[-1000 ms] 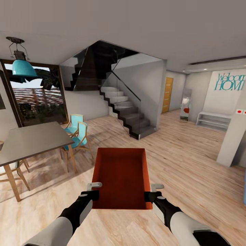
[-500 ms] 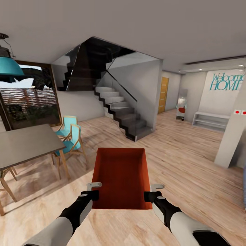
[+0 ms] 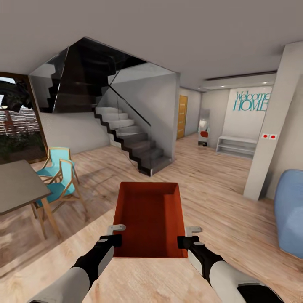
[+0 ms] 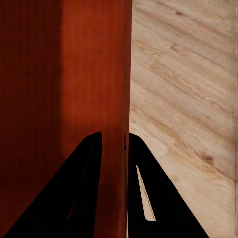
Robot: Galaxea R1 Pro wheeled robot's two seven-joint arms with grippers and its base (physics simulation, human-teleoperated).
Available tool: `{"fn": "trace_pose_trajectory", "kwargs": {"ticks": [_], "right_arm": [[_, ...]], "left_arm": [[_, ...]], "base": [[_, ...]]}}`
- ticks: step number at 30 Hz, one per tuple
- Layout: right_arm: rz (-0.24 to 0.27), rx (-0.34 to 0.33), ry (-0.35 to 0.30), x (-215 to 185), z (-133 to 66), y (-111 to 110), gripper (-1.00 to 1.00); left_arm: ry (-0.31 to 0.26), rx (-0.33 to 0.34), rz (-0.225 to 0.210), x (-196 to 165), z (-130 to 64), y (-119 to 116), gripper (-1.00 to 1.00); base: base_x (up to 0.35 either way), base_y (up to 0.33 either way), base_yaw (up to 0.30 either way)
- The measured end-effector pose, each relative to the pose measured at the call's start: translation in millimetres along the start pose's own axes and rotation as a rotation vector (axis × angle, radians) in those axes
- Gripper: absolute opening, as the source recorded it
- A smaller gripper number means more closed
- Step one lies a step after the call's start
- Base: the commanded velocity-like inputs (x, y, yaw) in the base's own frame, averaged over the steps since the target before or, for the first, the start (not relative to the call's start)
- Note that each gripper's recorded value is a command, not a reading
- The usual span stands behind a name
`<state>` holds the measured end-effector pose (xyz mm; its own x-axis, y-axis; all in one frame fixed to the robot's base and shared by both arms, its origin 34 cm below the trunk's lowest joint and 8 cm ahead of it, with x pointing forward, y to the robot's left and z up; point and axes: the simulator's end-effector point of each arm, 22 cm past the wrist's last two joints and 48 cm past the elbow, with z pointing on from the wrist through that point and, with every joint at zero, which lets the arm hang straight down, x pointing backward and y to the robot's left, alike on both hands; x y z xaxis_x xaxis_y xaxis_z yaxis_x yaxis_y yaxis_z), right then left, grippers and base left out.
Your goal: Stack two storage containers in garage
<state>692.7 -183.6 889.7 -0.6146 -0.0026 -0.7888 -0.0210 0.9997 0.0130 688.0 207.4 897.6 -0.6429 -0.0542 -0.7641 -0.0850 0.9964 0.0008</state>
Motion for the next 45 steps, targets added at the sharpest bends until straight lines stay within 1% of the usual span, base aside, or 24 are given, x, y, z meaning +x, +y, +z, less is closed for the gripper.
{"fn": "trace_pose_trajectory", "kwargs": {"ticks": [45], "right_arm": [[-0.001, 0.000, 0.003, 0.5, -0.1, 1.0, -1.00]], "left_arm": [[0.003, 0.001, -0.003, 1.1, 0.3, 1.0, -1.00]], "base": [[0.322, 0.000, -0.283]]}}
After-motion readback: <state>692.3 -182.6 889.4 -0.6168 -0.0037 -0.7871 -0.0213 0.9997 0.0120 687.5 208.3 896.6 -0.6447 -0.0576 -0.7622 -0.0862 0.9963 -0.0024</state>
